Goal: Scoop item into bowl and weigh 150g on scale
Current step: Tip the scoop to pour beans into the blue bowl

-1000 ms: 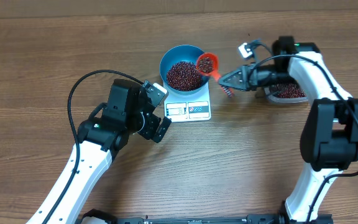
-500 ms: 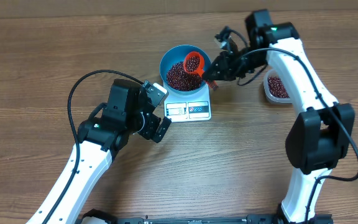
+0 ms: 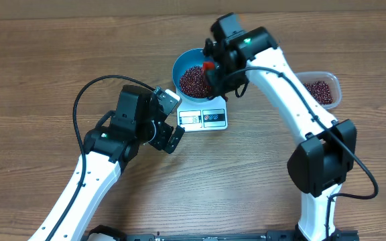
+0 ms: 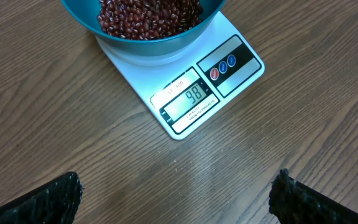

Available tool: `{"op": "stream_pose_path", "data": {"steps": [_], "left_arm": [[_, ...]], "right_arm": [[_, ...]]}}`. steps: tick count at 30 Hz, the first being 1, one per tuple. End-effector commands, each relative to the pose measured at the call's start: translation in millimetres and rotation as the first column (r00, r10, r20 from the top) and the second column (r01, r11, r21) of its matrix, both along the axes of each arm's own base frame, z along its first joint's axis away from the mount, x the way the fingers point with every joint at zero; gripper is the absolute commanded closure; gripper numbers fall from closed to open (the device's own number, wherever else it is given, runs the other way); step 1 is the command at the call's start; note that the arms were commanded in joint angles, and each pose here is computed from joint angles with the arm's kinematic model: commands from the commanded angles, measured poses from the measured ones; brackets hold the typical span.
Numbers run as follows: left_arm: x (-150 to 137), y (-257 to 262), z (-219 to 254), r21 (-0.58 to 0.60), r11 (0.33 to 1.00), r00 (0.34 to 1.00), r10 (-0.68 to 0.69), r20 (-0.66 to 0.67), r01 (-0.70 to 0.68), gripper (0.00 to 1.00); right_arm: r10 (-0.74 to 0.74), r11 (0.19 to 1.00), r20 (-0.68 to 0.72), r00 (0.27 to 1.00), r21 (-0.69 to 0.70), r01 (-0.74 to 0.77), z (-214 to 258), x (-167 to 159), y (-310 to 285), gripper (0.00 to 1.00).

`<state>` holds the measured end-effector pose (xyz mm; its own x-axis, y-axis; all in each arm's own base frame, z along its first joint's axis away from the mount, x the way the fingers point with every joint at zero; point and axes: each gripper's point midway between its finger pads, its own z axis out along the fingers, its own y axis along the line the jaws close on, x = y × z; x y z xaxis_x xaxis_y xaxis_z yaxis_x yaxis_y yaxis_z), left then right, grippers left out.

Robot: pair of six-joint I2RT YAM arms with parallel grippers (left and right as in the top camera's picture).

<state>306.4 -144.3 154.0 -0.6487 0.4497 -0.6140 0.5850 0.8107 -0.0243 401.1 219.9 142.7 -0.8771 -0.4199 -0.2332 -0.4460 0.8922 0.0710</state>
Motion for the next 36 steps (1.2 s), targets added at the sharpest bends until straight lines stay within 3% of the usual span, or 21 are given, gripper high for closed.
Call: {"op": "stream_pose_path", "data": {"steps": [1,9,21,30,36], "left_arm": [[1,2,-3,0.002,1.0,1.0,0.016,-0.01,-0.016,0.01],[1,2,-3,0.002,1.0,1.0,0.016,-0.01,-0.016,0.01],[1,2,-3,0.002,1.0,1.0,0.017,-0.01,-0.017,0.01],[1,2,-3,0.002,1.0,1.0,0.016,-0.01,-0.016,0.0],[1,2,-3,0.002,1.0,1.0,0.016,-0.01,-0.016,0.0]], "right_arm": [[-0.034,0.979,0.163,0.986,-0.193,0.066,14,18,-17,0.96],[0.027,0.931,0.313,0.949,-0.355,0.09,31,20,-8,0.96],[0.005,0.932,0.397,0.918,-0.335,0.14,57,21,-6,0.96],[0.026,0.987,0.295,0.955,-0.158,0.022,53,11,17,0.96],[0.009,0.998,0.199,0.98,0.064,-0.022,64,9,16,0.96]]}}
